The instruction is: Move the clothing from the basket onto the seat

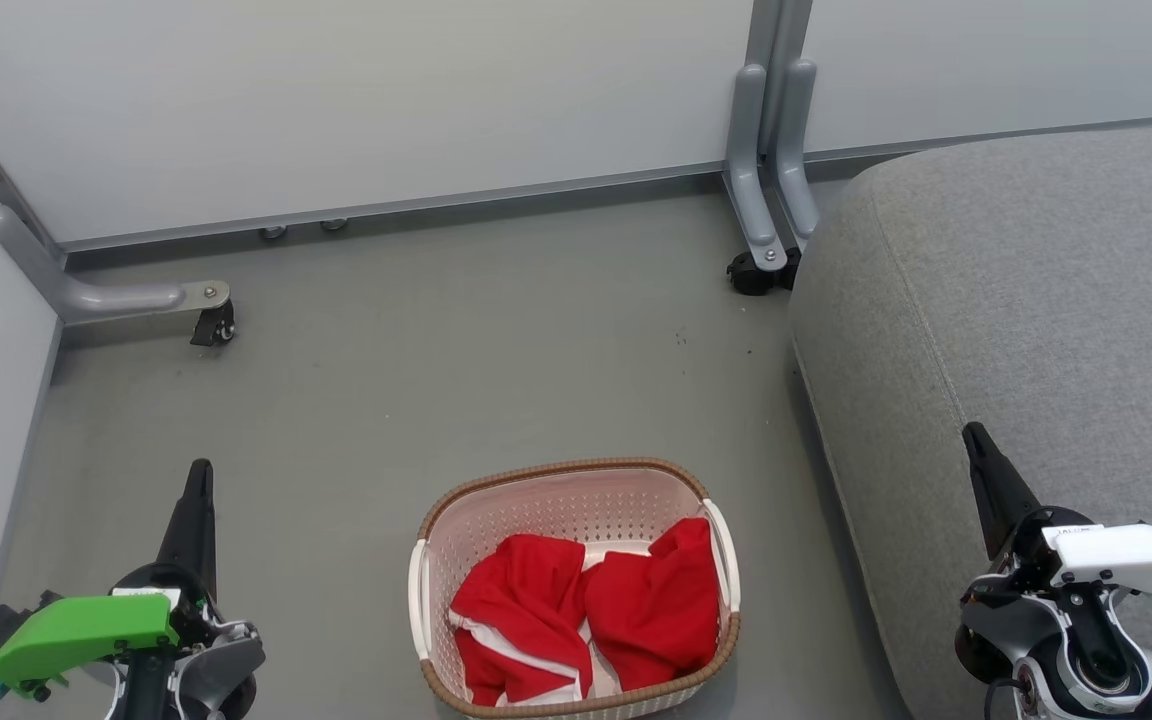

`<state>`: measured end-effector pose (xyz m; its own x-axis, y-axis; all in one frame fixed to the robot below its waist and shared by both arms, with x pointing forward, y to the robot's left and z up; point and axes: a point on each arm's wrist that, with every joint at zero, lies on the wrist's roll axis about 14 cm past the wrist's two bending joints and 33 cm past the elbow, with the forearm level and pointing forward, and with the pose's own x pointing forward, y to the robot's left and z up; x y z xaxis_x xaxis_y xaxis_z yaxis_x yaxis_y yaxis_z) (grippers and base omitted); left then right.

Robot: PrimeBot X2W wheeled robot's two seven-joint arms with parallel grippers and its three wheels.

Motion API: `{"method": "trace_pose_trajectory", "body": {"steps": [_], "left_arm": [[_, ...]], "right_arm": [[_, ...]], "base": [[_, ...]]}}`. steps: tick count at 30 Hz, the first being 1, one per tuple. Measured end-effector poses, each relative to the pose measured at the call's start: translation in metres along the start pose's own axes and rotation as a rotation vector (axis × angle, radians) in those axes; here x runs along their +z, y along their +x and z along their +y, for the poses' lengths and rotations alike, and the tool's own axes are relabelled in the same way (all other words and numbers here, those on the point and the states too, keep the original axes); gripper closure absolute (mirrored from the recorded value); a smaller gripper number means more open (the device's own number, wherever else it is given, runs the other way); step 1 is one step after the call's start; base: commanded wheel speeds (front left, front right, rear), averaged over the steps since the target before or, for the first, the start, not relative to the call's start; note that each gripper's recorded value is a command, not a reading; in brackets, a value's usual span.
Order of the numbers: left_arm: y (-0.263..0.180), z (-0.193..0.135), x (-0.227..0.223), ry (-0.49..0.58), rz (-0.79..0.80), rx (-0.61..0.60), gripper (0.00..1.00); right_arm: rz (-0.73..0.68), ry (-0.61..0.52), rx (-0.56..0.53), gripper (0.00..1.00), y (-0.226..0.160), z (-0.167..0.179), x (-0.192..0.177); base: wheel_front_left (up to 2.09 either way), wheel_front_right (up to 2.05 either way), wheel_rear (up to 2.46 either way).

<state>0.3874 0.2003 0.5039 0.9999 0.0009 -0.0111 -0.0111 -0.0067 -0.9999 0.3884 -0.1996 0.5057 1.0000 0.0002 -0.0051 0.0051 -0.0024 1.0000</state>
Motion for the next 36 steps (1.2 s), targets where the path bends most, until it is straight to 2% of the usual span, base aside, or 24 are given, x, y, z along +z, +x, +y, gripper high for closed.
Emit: {"method": "trace_pose_trajectory", "body": {"steps": [36], "left_arm": [[0.0,0.0,0.0,0.0,0.0,0.0,1.0]], "right_arm": [[0.0,0.0,0.0,1.0,0.0,0.0001,0.0]], "base": [[0.0,0.0,0.0]]}}
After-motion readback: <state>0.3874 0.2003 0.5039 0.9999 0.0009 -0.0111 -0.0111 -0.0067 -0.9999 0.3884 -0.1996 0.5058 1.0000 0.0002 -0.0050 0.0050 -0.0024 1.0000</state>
